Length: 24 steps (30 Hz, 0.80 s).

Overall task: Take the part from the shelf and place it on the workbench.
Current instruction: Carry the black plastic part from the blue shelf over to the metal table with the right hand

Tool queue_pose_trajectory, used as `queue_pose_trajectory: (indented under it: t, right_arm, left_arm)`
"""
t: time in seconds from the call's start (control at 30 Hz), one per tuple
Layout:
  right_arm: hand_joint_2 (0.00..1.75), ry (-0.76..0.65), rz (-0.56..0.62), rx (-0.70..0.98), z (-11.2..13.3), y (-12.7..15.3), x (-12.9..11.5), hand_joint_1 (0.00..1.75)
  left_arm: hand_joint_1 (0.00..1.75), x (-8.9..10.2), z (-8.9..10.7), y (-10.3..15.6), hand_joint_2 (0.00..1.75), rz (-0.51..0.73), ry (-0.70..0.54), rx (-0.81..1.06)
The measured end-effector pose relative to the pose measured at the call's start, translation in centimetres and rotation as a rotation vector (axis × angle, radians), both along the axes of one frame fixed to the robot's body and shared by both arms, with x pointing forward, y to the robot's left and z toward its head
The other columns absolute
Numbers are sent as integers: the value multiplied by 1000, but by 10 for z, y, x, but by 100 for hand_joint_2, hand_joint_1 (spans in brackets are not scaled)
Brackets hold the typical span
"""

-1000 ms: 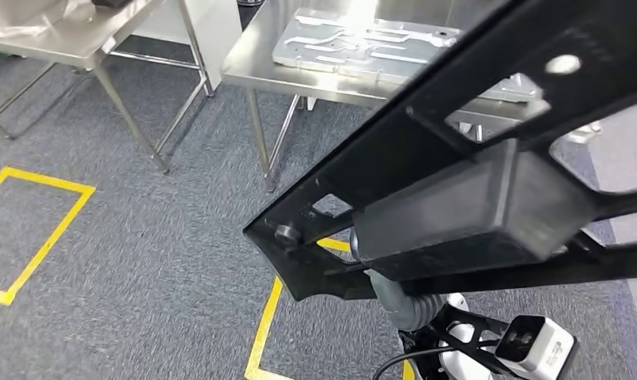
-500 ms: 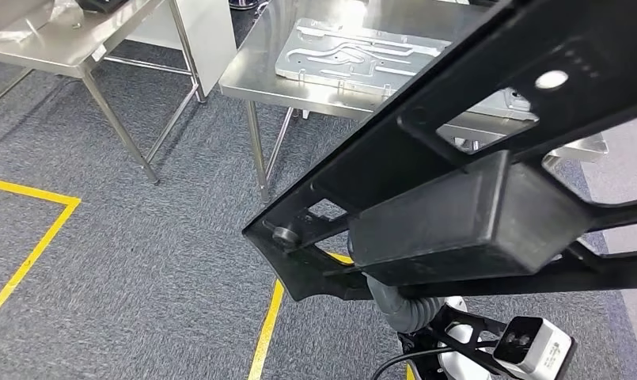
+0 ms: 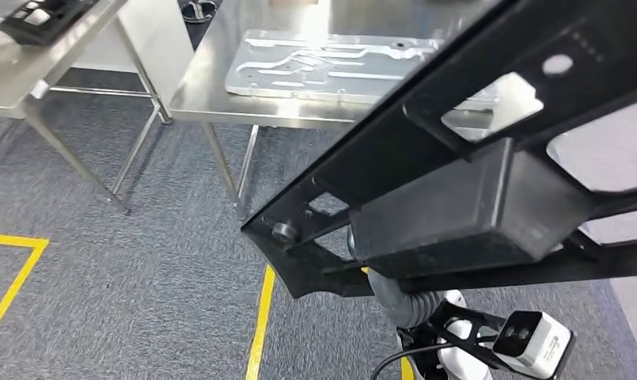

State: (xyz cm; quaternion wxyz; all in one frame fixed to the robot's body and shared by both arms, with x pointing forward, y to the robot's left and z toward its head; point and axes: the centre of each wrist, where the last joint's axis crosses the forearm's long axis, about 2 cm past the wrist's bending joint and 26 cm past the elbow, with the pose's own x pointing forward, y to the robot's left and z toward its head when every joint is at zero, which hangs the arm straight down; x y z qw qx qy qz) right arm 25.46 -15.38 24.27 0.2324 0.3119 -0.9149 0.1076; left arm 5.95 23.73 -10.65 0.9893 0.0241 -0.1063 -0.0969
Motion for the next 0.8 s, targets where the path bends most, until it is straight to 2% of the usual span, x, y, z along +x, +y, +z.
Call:
queue_pose_trajectory:
  t: [0.8]
  right_arm:
    - [175,8,-15,9,2,0,0,175]
  left_arm:
    - [0,1,0,0,175,2,6,2]
